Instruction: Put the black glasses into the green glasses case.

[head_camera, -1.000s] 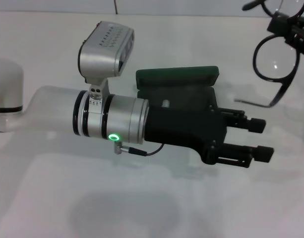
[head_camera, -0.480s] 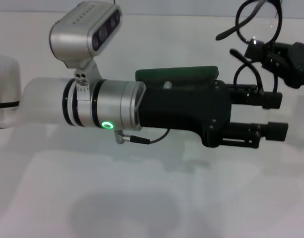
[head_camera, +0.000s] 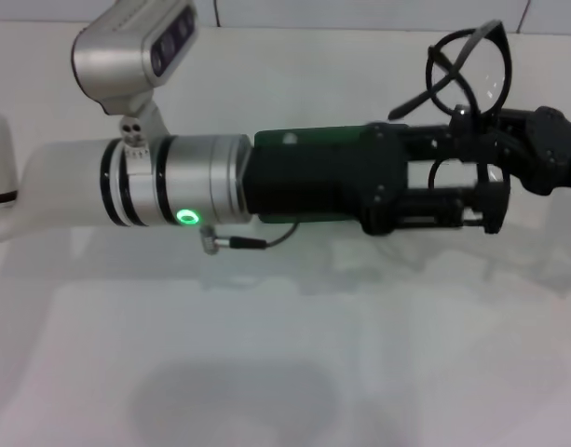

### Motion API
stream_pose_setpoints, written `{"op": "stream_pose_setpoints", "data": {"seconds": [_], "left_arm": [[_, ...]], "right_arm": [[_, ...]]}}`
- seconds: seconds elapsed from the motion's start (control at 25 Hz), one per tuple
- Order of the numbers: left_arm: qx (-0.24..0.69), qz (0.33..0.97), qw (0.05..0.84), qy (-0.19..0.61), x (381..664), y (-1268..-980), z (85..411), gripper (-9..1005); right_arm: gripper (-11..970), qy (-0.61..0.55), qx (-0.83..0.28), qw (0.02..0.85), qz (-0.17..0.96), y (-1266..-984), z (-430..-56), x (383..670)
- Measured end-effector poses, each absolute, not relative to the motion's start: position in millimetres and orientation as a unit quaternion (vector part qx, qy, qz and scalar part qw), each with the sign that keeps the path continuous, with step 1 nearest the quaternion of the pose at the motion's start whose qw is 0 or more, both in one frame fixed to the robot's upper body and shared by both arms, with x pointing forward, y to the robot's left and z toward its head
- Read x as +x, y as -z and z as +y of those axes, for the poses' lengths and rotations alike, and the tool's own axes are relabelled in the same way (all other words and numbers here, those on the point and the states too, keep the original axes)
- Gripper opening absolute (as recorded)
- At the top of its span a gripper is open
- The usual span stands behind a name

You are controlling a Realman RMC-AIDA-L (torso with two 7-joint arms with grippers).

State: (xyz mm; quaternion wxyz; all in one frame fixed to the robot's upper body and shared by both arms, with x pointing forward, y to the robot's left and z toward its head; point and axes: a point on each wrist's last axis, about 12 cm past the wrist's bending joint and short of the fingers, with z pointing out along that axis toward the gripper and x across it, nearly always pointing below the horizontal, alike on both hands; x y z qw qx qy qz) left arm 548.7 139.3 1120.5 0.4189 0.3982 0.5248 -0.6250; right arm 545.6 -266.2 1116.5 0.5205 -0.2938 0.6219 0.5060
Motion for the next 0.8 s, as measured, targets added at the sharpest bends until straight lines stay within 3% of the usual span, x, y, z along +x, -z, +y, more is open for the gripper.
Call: {"op": "stream_pose_setpoints", "data": {"seconds": [0.6, 0.8], "left_arm": [[0.375, 0.549, 0.441, 0.603, 559, -1121, 154, 636], [0.349, 0.588, 0.477, 0.552, 568, -1115, 182, 637]], "right_arm": [[101, -0.505, -0.314, 0.507, 0.624, -1114, -265, 542], [101, -0.499, -0.313, 0.514, 0.624, -1118, -275, 542]]}}
